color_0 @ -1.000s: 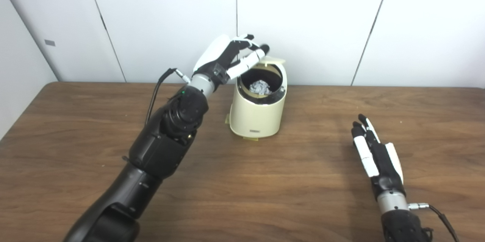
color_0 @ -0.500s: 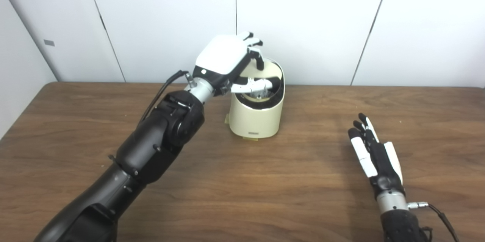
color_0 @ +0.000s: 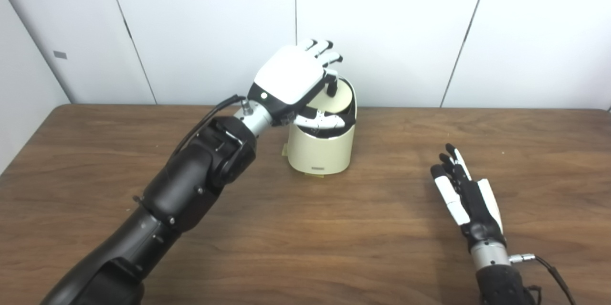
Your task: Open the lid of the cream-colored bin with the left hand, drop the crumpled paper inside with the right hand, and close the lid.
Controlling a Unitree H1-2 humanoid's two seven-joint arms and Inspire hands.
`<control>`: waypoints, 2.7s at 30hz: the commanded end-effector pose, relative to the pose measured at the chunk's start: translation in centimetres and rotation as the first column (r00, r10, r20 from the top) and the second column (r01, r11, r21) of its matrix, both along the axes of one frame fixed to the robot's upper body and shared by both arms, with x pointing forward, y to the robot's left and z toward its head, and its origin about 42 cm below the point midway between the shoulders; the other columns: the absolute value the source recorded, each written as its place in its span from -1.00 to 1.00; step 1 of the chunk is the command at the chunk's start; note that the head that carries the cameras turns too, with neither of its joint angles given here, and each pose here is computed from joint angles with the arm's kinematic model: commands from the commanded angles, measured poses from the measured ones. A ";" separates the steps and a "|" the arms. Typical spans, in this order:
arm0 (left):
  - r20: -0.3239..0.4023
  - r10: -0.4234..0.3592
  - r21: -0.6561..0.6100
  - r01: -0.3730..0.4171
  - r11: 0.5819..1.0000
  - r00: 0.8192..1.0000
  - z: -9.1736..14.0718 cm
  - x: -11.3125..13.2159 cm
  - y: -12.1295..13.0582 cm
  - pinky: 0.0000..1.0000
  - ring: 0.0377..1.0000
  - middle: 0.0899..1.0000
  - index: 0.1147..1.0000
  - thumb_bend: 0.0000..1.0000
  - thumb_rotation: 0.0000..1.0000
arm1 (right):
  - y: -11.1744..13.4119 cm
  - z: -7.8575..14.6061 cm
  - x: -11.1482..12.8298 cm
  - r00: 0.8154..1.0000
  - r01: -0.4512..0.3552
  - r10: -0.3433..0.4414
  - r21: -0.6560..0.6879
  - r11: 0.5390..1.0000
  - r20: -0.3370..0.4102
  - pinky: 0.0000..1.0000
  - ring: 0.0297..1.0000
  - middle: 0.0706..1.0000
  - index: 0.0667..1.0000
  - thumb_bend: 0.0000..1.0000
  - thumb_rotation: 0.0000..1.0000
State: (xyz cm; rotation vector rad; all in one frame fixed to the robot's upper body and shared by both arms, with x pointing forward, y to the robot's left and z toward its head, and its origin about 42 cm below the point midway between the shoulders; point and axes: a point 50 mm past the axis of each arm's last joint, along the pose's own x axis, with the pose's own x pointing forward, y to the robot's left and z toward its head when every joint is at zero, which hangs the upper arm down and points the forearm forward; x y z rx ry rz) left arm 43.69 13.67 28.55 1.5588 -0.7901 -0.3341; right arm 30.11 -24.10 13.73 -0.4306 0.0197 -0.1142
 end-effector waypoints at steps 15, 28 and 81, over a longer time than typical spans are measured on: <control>0.034 0.020 -0.020 -0.019 1.000 0.999 0.0 -0.6 1.0 0.85 0.87 0.72 0.04 0.22 0.89 | -0.7 0.5 -0.1 1.000 -0.003 0.003 -0.027 1.000 0.005 0.80 0.85 0.87 0.98 0.33 1.00; -0.051 0.061 -0.043 -0.063 0.997 0.997 -2.7 -0.6 1.7 0.80 0.88 0.74 0.08 0.25 0.86 | -0.9 0.5 -0.4 1.000 -0.003 0.003 -0.042 0.999 0.002 0.85 0.86 0.87 0.99 0.28 1.00; -0.404 -0.189 -0.911 -0.373 0.177 0.895 -6.6 -9.0 12.2 0.86 0.87 0.87 1.00 0.02 0.70 | -1.3 0.1 0.1 1.000 -0.009 0.009 -0.032 0.999 0.009 0.77 0.80 0.80 0.87 0.33 1.00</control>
